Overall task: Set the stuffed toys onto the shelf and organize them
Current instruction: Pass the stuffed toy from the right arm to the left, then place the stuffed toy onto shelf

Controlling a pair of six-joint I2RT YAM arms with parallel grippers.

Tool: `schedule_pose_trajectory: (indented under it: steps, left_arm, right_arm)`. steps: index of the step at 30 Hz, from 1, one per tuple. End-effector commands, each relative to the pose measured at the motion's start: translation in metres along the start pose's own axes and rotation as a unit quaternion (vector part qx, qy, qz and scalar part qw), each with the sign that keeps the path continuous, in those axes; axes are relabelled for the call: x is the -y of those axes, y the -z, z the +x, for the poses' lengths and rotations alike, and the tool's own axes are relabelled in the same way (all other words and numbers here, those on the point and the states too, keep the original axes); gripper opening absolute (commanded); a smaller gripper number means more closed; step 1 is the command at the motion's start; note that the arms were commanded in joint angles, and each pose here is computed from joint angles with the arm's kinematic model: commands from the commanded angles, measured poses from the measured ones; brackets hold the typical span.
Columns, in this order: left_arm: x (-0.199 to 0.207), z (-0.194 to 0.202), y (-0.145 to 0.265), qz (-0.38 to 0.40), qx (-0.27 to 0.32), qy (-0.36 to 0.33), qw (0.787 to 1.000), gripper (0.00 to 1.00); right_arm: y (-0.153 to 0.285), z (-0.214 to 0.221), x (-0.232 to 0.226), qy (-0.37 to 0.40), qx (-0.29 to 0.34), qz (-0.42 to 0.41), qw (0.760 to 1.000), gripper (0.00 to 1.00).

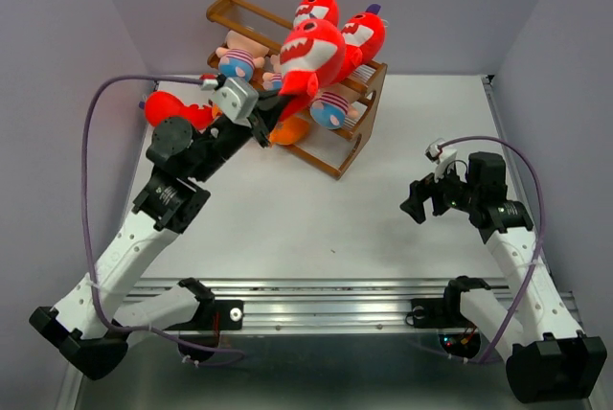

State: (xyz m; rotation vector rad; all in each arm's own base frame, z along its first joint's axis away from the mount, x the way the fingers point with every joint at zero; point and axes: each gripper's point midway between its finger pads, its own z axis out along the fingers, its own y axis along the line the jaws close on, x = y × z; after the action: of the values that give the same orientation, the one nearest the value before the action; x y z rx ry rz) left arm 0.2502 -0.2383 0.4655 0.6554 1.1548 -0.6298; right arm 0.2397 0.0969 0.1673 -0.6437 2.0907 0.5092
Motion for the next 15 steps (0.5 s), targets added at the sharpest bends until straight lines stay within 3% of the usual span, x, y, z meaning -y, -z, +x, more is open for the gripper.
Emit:
schedule_pose_trajectory:
  steps: [1, 9, 15]
  left_arm:
    - [-0.044, -0.062, -0.021, -0.048, 0.075, -0.019, 0.996, 0.00]
    - [-0.130, -0.075, -0.048, -0.099, 0.136, -0.008, 0.986, 0.00]
    - [-0.195, -0.050, -0.078, -0.111, 0.141, 0.006, 0.984, 0.00]
  right_arm:
    - [-0.002, -0.019, -0.002, 0.041, 0.042, -0.011, 0.998, 1.00]
    - [0.002, -0.019, -0.001, 0.049, 0.048, -0.002, 0.998, 1.00]
    - [0.003, -0.020, -0.003, 0.055, 0.052, -0.005, 0.997, 1.00]
